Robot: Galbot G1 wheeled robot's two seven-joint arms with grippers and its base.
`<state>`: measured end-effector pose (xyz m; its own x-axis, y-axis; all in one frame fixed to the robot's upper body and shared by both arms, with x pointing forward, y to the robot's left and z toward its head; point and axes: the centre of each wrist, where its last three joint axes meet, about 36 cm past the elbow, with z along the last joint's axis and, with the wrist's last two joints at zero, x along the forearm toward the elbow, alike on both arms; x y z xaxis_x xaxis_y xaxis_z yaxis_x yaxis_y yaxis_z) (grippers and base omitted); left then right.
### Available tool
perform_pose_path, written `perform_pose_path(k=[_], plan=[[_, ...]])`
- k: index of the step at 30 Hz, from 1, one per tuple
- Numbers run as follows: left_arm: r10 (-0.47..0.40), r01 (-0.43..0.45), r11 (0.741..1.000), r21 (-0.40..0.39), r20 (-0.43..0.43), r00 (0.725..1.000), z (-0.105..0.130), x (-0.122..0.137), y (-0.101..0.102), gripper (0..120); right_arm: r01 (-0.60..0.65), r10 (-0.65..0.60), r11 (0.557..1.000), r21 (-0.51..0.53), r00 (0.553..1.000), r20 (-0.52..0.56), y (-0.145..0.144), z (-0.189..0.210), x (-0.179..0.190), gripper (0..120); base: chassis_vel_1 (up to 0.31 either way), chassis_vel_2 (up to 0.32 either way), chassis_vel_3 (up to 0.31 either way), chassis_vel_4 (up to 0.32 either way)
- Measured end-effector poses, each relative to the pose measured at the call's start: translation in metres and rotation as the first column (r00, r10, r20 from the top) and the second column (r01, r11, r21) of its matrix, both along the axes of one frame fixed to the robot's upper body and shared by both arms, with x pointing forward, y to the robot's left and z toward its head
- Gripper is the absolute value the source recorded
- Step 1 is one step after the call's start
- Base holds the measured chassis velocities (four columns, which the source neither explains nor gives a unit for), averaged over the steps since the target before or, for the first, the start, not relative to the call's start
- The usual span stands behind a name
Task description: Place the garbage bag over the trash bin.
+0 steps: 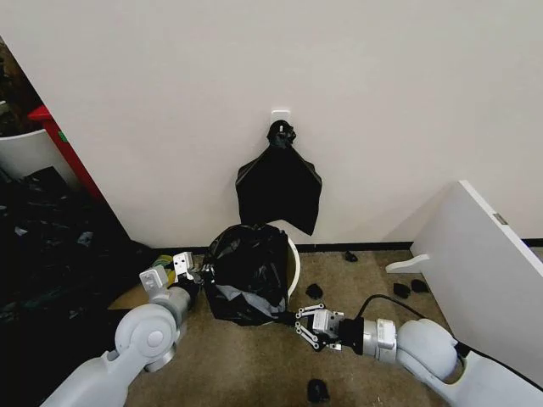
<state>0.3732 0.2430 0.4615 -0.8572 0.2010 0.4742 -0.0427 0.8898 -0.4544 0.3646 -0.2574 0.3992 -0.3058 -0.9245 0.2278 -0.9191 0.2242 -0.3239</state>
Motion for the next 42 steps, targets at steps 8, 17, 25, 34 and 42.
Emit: perform_pose_path(k=[8,17,25,34,42], plan=[[0.017,-0.017,1.0,0.011,0.002,1.0,0.0,0.0,0.0,3,-0.011,0.014,0.998,-0.058,0.998,0.065,-0.006,0.0,0.001,0,0.0,0.0,0.0,0.0],[0.053,-0.057,0.997,0.053,0.071,0.996,-0.01,-0.004,-0.001,3,0.114,-0.114,0.993,-0.013,0.993,0.012,-0.002,0.028,-0.011,22,0.0,0.0,0.0,0.0],[0.047,-0.058,0.994,0.092,0.115,0.992,-0.017,-0.008,-0.003,3,0.477,-0.448,0.874,0.086,0.863,-0.234,0.025,0.071,-0.032,50,0.0,0.0,0.0,0.0],[0.042,-0.062,0.989,0.131,0.157,0.987,-0.021,-0.013,-0.003,3,0.402,-0.295,0.893,0.202,0.862,-0.413,0.033,0.11,-0.037,87,0.0,0.0,0.0,0.0],[-0.021,-0.012,0.987,0.161,0.204,0.979,-0.023,-0.02,-0.01,3,0.612,-0.551,0.79,0.029,0.73,-0.405,0.053,0.114,-0.038,100,0.0,0.0,0.0,0.0]])
